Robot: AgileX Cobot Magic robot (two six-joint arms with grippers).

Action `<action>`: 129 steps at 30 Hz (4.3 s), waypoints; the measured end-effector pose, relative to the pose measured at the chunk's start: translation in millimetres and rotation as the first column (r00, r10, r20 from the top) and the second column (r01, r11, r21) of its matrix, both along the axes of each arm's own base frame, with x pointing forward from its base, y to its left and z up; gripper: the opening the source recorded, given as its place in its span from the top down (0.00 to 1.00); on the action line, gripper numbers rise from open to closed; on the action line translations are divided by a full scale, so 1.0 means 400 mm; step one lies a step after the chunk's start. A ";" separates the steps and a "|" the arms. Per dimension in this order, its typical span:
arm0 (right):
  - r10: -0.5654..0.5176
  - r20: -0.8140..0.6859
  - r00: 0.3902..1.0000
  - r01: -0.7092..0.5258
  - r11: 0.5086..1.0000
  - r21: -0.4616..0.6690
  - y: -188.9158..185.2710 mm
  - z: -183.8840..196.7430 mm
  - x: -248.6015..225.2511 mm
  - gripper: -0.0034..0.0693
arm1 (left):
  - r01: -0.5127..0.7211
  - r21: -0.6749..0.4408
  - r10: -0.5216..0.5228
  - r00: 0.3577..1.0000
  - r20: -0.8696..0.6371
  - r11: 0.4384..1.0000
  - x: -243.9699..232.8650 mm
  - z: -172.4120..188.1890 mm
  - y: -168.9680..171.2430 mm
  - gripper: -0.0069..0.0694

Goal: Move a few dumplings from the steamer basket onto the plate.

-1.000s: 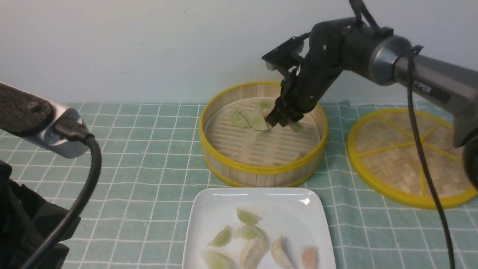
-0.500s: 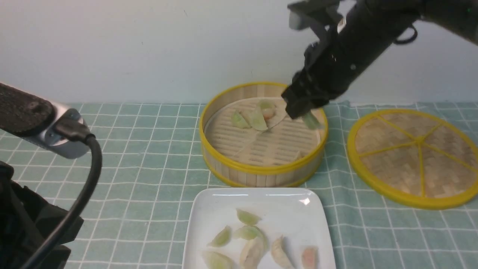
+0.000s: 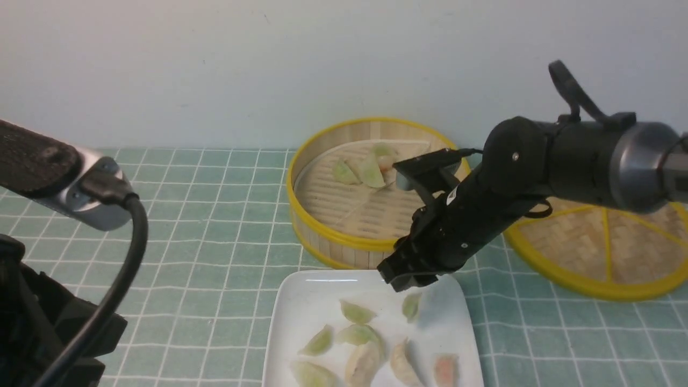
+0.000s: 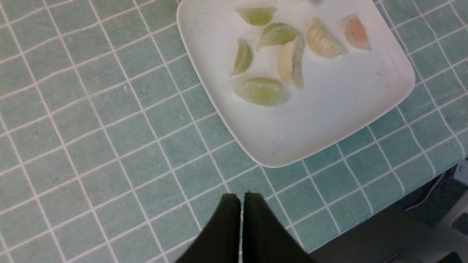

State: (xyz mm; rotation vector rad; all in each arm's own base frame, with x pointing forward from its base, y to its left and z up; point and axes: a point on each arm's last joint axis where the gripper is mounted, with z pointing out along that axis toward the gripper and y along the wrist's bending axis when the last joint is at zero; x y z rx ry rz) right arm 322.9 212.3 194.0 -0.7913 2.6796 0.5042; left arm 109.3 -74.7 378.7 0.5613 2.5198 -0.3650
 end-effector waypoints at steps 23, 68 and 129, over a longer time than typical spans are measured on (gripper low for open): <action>-0.202 0.645 0.737 0.006 0.956 0.292 -0.300 0.594 -0.452 0.97 | -0.006 -0.055 0.011 0.996 0.087 0.998 0.016 0.014 -0.009 0.92; -0.555 0.754 0.351 -0.021 0.801 0.598 -0.529 0.303 -0.771 0.97 | 0.094 -0.347 0.149 0.777 0.611 0.933 -0.193 -0.068 0.127 0.92; -0.547 0.729 0.412 -0.059 0.782 0.621 -0.514 0.297 -0.776 0.97 | -0.356 -0.213 0.409 0.686 0.602 0.910 -0.142 -0.519 0.172 0.92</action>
